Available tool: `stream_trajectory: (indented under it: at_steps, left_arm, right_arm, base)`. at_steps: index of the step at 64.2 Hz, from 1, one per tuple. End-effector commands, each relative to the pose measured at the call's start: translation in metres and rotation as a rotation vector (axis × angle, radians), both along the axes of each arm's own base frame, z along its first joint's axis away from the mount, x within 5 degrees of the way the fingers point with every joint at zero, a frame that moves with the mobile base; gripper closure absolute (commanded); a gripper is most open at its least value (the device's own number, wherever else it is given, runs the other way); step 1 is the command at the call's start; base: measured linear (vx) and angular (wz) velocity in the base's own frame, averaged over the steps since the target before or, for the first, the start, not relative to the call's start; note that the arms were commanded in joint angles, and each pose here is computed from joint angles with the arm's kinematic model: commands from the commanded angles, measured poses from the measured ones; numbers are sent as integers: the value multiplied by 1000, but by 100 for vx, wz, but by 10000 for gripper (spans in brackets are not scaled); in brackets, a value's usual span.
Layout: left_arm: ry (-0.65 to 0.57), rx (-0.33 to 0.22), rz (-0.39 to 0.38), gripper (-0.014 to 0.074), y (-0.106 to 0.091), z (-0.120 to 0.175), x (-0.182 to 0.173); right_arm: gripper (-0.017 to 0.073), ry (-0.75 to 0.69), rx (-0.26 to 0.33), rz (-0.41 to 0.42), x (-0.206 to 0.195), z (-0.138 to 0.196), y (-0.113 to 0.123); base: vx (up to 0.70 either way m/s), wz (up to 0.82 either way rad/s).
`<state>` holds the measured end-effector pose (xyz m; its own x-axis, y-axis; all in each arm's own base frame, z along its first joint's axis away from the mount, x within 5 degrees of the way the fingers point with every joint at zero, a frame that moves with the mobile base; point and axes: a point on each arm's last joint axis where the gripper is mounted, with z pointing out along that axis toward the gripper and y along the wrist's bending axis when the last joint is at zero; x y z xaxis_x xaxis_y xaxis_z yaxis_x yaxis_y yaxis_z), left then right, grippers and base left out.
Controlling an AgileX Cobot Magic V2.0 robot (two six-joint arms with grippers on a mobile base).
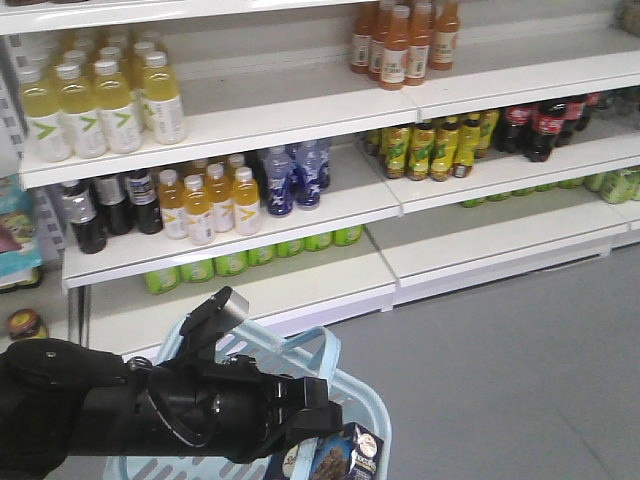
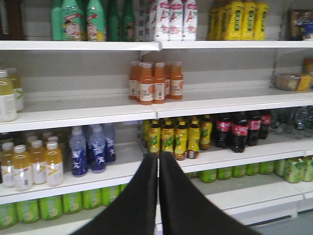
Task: Left arm holds basket, right arm returns cookies
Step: 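Turn the base past the potted plant, basket held in left gripper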
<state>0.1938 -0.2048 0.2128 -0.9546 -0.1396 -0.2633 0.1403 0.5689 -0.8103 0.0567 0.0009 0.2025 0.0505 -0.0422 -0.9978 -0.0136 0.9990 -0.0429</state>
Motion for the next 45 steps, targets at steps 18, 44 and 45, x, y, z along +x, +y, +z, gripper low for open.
stream_trajectory:
  at_steps: [18,44,45]
  left_arm:
    - [-26,-100,-3,600,-3,23,-1]
    - [-26,-100,-3,600,-3,23,-1]
    - [-26,-100,-3,600,-3,23,-1]
  right_arm:
    - [567,-83,-4,-1,-1,7,0]
    - [567,-85,-4,-1,-2,7,0]
    - [567,-85,-4,-1,-2,7,0]
  base:
    - [19,-64]
    - [18,-68]
    - [18,-69]
